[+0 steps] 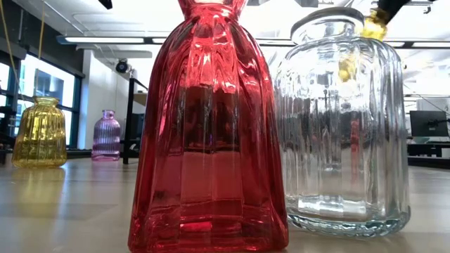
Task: Sort vases onto shelf
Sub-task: Put the right yellow vase on the shelf
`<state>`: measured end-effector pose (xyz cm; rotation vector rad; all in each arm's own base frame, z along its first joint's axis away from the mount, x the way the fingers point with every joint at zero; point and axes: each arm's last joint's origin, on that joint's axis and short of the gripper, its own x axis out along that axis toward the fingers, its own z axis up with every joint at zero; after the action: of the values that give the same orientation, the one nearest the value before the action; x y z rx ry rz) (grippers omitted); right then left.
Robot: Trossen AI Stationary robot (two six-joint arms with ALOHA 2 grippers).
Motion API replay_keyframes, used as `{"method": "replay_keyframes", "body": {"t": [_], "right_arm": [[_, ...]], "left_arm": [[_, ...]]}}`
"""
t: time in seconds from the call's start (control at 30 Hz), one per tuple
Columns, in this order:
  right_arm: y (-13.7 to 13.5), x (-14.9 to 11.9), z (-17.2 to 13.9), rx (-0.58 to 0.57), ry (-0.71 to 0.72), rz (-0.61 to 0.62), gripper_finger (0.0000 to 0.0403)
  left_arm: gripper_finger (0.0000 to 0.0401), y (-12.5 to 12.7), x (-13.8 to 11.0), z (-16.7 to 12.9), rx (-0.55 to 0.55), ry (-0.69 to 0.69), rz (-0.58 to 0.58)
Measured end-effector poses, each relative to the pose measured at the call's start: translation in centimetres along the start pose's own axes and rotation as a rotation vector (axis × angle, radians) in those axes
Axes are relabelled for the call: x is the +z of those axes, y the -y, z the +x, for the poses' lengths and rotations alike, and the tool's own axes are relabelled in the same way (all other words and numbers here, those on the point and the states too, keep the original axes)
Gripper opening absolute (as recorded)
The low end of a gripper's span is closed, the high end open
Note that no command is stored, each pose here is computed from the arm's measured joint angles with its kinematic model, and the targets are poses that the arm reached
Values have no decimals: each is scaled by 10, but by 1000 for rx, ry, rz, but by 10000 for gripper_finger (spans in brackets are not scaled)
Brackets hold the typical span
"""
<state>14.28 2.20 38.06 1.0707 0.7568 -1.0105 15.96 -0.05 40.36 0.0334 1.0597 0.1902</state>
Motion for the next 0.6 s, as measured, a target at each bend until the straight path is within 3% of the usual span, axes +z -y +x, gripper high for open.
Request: {"method": "replay_keyframes", "body": {"t": [0.2,0.6], "right_arm": [[-15,36,-11,-14,90,-74,0],[-39,124,-18,-78,186,-279,0]], "left_arm": [[90,0,0,0,6,1,-8],[90,-4,0,1,18,-1,-138]]}}
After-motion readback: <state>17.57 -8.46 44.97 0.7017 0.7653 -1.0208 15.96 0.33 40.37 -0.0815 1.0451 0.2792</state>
